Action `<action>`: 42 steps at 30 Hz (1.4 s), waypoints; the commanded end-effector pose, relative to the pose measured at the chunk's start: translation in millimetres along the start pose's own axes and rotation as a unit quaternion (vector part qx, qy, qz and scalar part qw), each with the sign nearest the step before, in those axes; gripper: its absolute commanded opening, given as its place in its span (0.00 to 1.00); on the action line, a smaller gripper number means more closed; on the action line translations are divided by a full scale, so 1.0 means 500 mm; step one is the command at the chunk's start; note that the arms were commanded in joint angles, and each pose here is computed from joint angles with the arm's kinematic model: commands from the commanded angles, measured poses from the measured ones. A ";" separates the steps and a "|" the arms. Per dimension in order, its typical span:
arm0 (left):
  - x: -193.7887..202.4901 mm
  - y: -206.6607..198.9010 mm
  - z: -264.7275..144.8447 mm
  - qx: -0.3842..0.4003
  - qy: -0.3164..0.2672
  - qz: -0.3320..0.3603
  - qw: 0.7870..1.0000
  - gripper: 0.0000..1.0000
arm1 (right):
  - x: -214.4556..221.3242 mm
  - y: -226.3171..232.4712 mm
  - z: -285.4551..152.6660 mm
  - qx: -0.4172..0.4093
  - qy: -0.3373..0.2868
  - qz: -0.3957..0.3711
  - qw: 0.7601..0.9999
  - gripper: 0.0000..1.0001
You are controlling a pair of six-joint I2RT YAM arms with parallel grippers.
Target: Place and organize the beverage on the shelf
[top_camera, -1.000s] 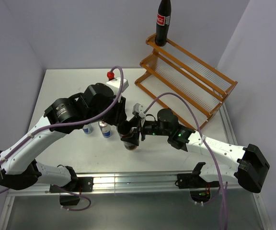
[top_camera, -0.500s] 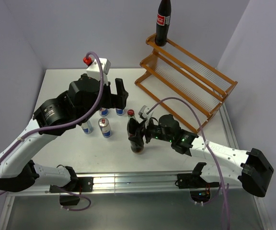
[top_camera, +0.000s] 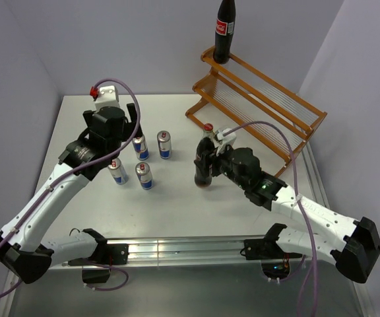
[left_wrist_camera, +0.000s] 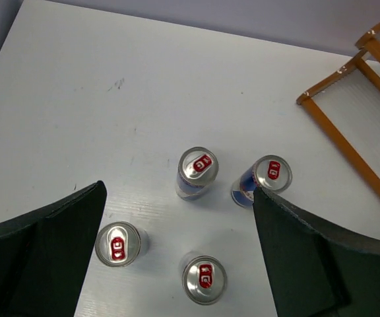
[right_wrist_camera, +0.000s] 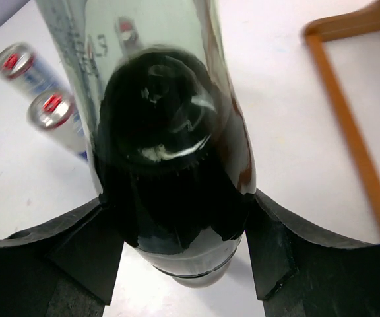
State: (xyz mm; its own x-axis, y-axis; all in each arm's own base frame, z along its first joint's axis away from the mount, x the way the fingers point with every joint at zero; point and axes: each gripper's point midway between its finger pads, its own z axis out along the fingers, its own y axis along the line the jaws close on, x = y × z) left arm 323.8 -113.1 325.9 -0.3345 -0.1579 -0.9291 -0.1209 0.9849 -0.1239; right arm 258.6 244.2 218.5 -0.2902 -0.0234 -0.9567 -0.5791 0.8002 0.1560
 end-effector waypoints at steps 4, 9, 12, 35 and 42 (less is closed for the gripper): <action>-0.038 0.016 0.010 -0.006 -0.057 -0.017 0.998 1.00 | -0.386 -0.055 -0.096 0.035 -0.248 0.040 0.967 0.00; -0.039 0.019 0.009 -0.007 -0.059 -0.016 0.998 0.99 | -0.484 -0.115 -0.121 0.071 -0.275 0.022 0.959 0.00; -0.041 0.026 0.004 -0.008 -0.064 -0.012 0.998 1.00 | -0.544 -0.151 -0.136 0.101 -0.291 0.007 0.951 0.00; -0.054 0.016 -0.018 0.023 -0.069 -0.016 0.997 1.00 | -0.819 -0.364 -0.221 0.236 -0.345 -0.050 0.907 0.00; -0.058 0.025 -0.018 0.014 -0.072 -0.014 0.997 1.00 | -0.826 -0.444 -0.184 0.263 -0.333 -0.064 0.903 0.00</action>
State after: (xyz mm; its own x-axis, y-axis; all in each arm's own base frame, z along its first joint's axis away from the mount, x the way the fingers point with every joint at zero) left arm 324.1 -101.1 337.7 -0.2441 -0.1581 -0.9568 -0.1056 0.9851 -0.1358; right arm 465.1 23.2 470.3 -0.0208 0.0921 -0.9955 -0.0413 0.9948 0.0929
